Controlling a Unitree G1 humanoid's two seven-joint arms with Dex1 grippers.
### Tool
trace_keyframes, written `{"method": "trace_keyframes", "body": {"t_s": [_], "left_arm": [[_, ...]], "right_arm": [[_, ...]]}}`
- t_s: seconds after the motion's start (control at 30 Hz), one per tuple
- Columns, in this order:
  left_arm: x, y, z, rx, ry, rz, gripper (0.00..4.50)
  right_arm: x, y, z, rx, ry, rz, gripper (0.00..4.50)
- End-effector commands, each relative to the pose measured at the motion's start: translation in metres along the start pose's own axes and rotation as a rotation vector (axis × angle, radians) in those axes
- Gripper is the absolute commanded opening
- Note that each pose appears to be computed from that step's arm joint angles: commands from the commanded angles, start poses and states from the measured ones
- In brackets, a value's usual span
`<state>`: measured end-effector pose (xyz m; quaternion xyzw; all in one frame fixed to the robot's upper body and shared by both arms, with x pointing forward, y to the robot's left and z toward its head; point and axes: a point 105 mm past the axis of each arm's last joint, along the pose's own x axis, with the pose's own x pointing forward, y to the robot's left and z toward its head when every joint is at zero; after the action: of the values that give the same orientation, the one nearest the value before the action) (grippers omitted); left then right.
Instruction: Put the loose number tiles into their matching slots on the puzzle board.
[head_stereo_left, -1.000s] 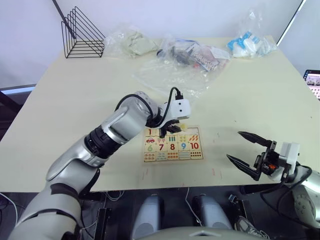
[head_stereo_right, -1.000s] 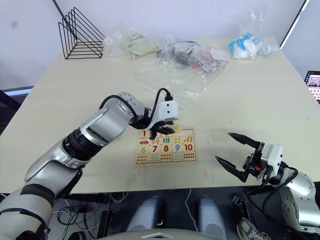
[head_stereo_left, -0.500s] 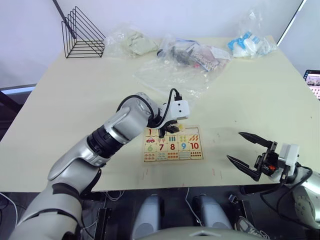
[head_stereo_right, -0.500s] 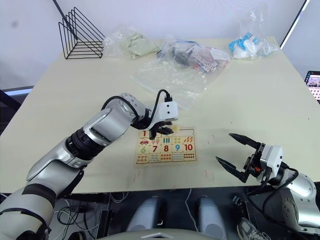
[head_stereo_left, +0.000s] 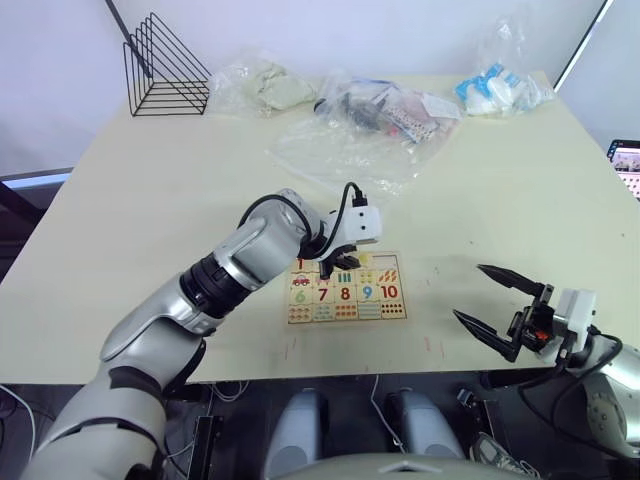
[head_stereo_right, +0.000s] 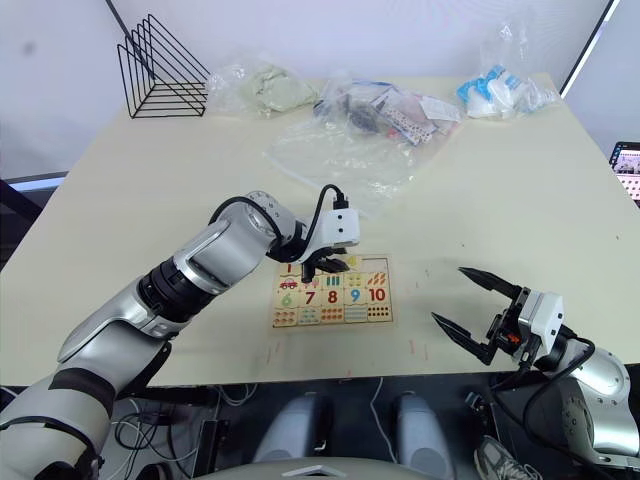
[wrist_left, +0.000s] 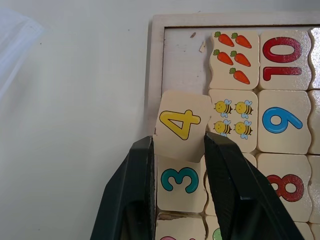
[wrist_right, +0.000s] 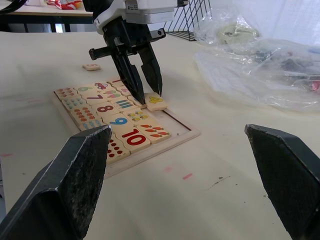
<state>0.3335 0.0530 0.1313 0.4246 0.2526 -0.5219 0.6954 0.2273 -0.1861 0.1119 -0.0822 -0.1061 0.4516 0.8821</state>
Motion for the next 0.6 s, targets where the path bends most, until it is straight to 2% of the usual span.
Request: {"method": "trace_keyframes", "body": {"t_s": [0.03,0.6], "left_arm": [[-0.0028,0.0025,0.0066,0.024,-0.018,0.020,0.92],[0.0013,0.0026,0.0064,0.020,-0.018,0.018,0.92]], "right_arm": [[0.0000,-0.0003,0.0048,-0.025,-0.020,-0.005,4.50],[-0.0009,0.0006,0.0030,-0.032,-0.014,-0.009,4.50]]}}
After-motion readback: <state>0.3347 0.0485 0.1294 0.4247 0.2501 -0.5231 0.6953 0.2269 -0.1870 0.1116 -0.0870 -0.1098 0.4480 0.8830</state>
